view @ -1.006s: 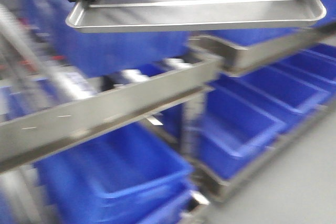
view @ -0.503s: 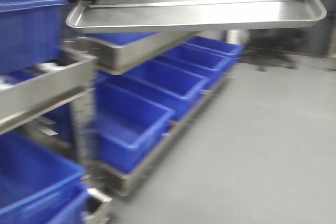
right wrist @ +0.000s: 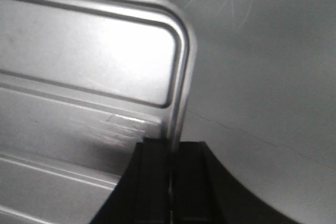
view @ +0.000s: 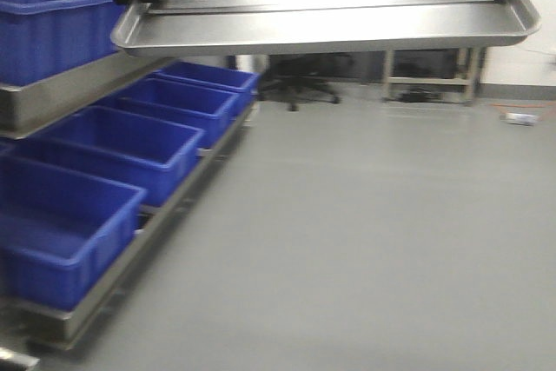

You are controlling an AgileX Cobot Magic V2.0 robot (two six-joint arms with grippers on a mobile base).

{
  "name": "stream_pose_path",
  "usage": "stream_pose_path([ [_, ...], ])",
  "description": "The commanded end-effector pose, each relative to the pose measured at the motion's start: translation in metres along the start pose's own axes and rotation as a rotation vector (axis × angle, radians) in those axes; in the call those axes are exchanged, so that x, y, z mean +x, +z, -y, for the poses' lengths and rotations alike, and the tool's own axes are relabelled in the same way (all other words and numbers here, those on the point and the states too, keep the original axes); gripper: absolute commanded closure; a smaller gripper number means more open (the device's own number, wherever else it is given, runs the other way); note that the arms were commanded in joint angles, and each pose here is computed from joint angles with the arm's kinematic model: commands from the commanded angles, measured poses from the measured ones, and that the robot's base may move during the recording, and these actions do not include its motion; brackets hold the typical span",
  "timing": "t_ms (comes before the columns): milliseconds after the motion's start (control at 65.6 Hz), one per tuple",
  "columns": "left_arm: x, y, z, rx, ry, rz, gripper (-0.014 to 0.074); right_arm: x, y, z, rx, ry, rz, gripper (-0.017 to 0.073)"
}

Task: Grab silver tray and place in blue box
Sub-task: 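Hold the tray raised in both grippers while the base turns away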

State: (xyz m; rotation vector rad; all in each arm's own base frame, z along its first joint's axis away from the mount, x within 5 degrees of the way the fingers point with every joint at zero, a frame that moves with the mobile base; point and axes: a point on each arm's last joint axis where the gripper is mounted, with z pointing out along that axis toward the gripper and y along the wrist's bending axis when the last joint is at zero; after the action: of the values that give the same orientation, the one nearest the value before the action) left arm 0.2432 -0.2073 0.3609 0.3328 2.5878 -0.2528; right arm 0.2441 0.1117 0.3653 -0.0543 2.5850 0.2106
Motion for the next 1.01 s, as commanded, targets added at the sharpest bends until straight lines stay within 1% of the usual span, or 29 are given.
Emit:
stream_pose_path([
  [0, -0.0022, -0.0194, -0.0016, -0.003, 0.058, 0.054, 0.0699, -0.0108, -0.0204, 0.0025, -0.006, -0.037, 0.141, 0.0502],
  [595, -0.0020, -0.0194, -0.0013, 0.000, 0.056, 0.053, 0.0699, -0.0108, -0.0204, 0.0025, -0.006, -0.037, 0.141, 0.0502],
  [716, -0.0010, -0.0194, 0.0004, 0.018, 0.046, 0.042, 0.0699, -0.0108, -0.0204, 0.0025, -0.006, -0.037, 0.141, 0.0502],
  [991, -0.0010, -0.0194, 0.0004, 0.018, 0.046, 0.042, 0.0699, -0.0108, -0.0204, 0.0025, -0.006, -0.037, 0.141, 0.0502],
])
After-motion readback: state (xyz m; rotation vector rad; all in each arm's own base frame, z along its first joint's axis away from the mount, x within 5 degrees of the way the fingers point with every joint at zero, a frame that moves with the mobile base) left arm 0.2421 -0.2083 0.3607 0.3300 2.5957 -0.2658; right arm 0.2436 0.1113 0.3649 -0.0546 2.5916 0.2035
